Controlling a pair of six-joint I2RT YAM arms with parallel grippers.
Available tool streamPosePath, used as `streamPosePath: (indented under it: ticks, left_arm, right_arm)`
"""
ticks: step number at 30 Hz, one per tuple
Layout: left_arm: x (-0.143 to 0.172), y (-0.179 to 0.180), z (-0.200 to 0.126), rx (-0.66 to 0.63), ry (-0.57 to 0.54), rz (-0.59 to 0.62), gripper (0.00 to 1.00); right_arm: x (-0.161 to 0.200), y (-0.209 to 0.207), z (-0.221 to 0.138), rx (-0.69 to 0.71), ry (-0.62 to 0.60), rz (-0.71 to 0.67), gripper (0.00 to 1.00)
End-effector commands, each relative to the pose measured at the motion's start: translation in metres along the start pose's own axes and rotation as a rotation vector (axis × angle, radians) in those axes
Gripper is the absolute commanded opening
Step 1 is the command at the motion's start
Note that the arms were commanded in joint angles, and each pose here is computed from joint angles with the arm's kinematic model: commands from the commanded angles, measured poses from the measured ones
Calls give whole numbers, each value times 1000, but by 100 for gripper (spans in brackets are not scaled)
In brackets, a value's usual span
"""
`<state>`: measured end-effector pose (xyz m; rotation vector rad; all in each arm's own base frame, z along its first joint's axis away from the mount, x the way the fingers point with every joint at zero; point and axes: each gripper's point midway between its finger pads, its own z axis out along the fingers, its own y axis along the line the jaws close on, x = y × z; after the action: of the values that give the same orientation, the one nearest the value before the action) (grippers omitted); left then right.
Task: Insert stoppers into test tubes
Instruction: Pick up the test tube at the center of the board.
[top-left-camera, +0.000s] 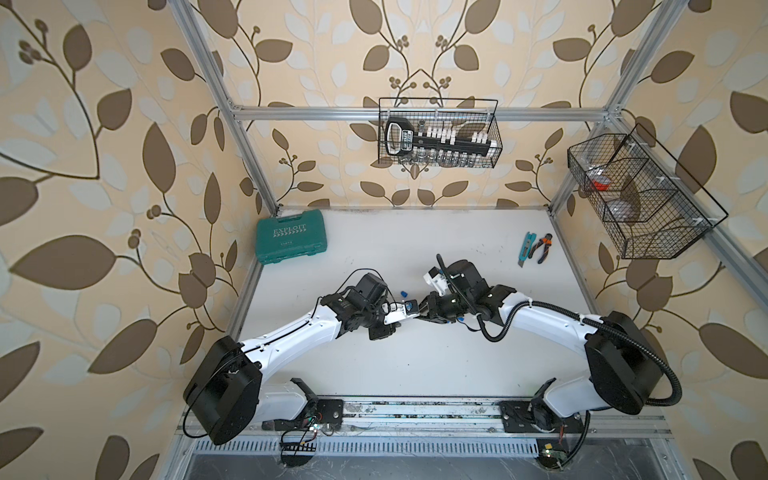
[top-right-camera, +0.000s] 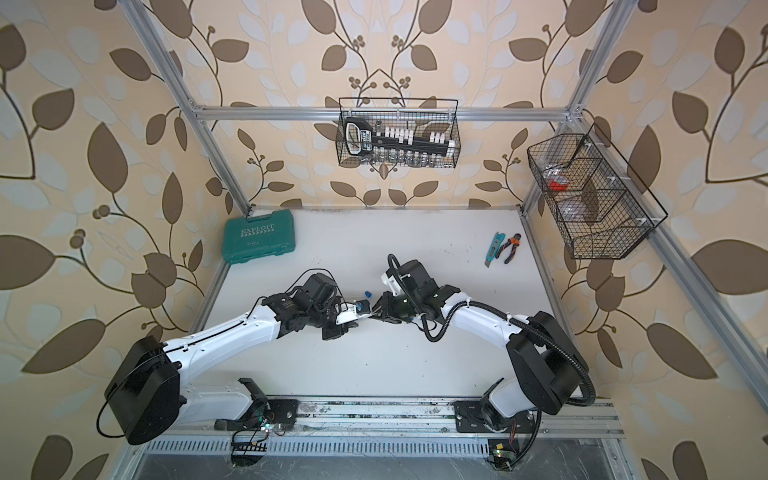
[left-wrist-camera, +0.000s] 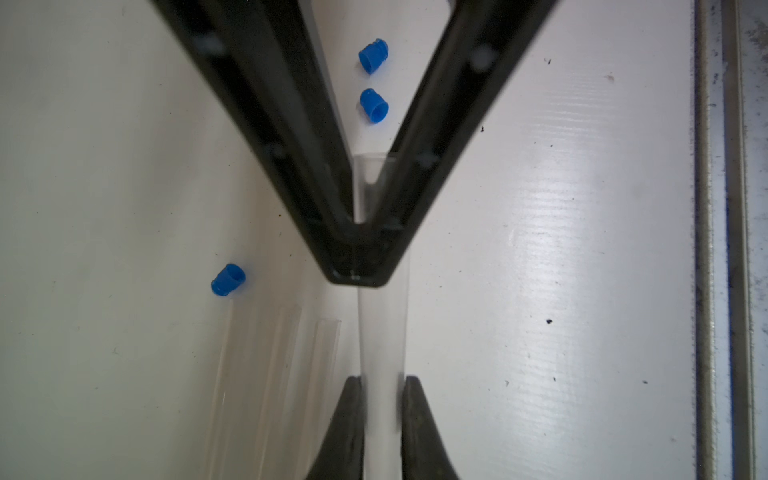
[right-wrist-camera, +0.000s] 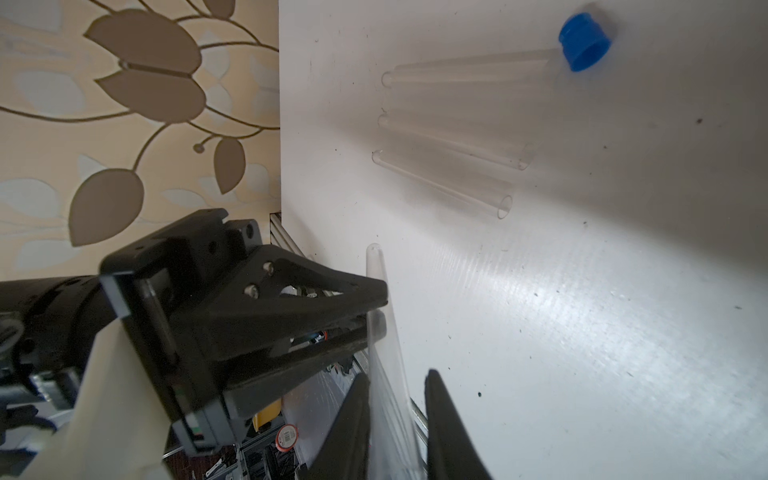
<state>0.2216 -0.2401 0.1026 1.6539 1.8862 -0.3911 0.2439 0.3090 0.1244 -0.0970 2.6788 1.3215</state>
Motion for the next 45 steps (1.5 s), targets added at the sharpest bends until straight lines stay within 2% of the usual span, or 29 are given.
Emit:
streamPosePath:
  ticks: [1, 11, 13, 15, 18, 20, 24, 40, 45]
  left_arm:
    - [-5, -4, -1, 11, -29, 7, 14]
    - [-4, -4, 0, 11, -24, 8, 15]
    - [-4, -3, 0, 5, -22, 6, 21]
    - [-3, 0, 0, -9, -21, 4, 34]
    - [-3, 0, -1, -21, -24, 8, 43]
    - [-2, 0, -1, -23, -24, 9, 44]
    - [-2, 0, 0, -21, -22, 7, 44]
    - [-9, -6, -9, -12, -76, 7, 28]
    - [-13, -7, -13, -20, -104, 13, 27]
  right_arm:
    - [1, 5, 4, -20, 18, -11, 20]
    - [3, 4, 4, -19, 23, -21, 13]
    - [4, 6, 3, -25, 25, -23, 11]
    - [4, 9, 2, -35, 26, -28, 9]
    - [4, 14, -1, -51, 26, -34, 6]
    - [4, 18, -3, -63, 24, -38, 5]
    - [4, 25, -8, -83, 21, -42, 5]
    - [-3, 38, -26, -166, -14, -18, 5]
    - [-2, 37, -26, -166, -14, -13, 5]
